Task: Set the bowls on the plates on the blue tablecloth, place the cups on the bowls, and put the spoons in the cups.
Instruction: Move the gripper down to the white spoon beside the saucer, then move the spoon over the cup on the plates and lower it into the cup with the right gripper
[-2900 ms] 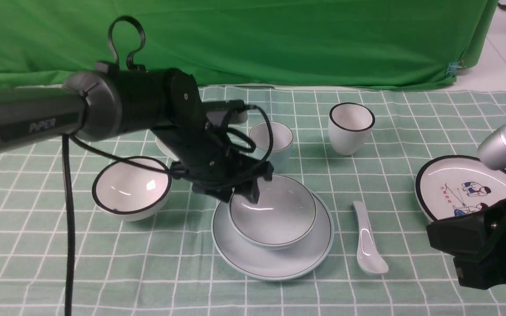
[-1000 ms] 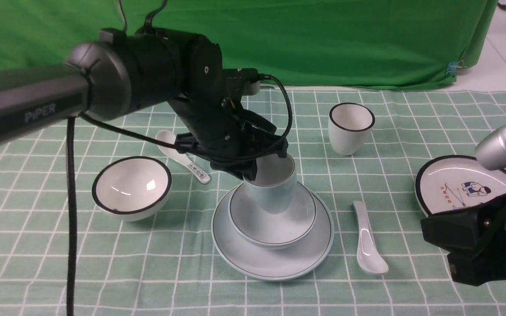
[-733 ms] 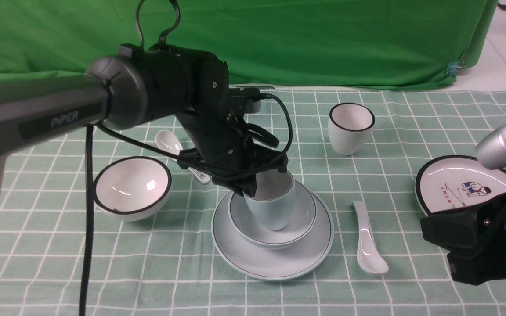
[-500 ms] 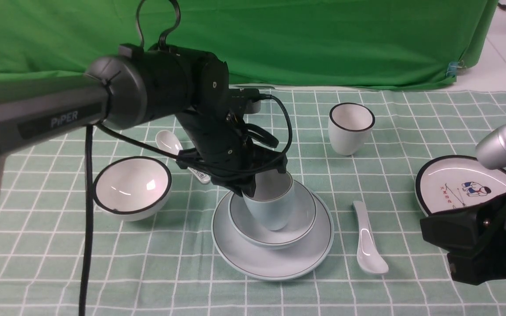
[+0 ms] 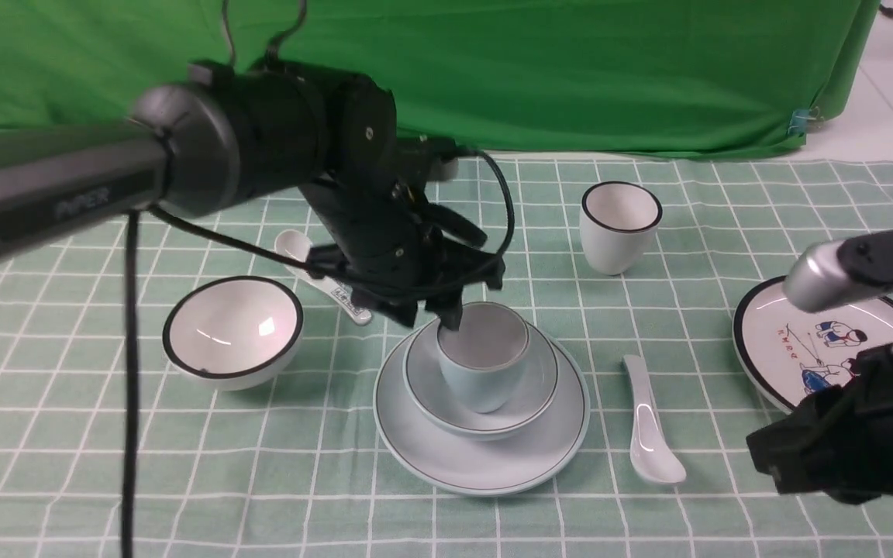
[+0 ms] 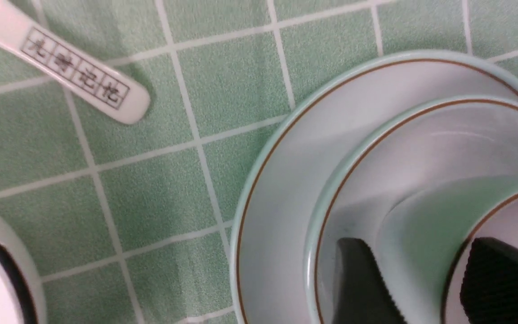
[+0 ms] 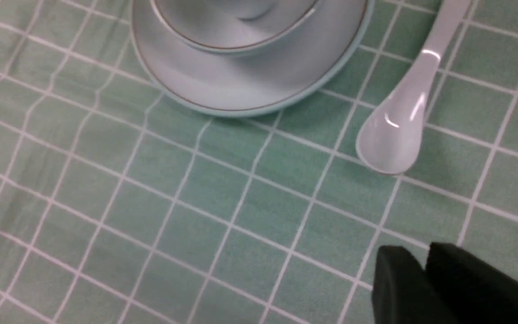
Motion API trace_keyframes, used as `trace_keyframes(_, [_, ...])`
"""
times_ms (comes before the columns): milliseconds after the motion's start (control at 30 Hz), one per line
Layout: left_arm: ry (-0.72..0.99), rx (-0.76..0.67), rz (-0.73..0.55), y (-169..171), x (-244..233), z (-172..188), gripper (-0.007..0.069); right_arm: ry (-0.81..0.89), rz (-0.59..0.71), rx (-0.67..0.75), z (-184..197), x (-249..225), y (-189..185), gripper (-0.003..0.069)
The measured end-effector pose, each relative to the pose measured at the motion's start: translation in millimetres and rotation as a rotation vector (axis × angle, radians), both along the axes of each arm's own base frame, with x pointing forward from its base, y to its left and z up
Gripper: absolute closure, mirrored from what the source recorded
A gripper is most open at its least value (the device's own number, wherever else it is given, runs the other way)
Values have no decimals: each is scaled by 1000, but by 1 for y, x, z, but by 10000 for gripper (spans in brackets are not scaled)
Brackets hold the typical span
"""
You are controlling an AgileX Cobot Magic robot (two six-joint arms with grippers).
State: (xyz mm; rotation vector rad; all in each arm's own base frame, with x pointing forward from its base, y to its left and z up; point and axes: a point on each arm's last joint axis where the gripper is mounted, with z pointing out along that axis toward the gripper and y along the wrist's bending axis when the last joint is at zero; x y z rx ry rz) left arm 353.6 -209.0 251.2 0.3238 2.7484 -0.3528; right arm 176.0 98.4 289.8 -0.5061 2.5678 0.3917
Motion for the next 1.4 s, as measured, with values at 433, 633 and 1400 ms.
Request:
trace_keyframes(433, [-287, -71, -47, 56, -92, 133, 615, 216, -59, -110, -41, 116, 14, 278])
trace_keyframes(633, [-313, -86, -42, 84, -141, 136, 617, 287, -57, -136, -74, 152, 26, 209])
trace_keyframes(1400, [-408, 29, 138, 150, -217, 114, 617, 311, 7, -167, -120, 191, 56, 485])
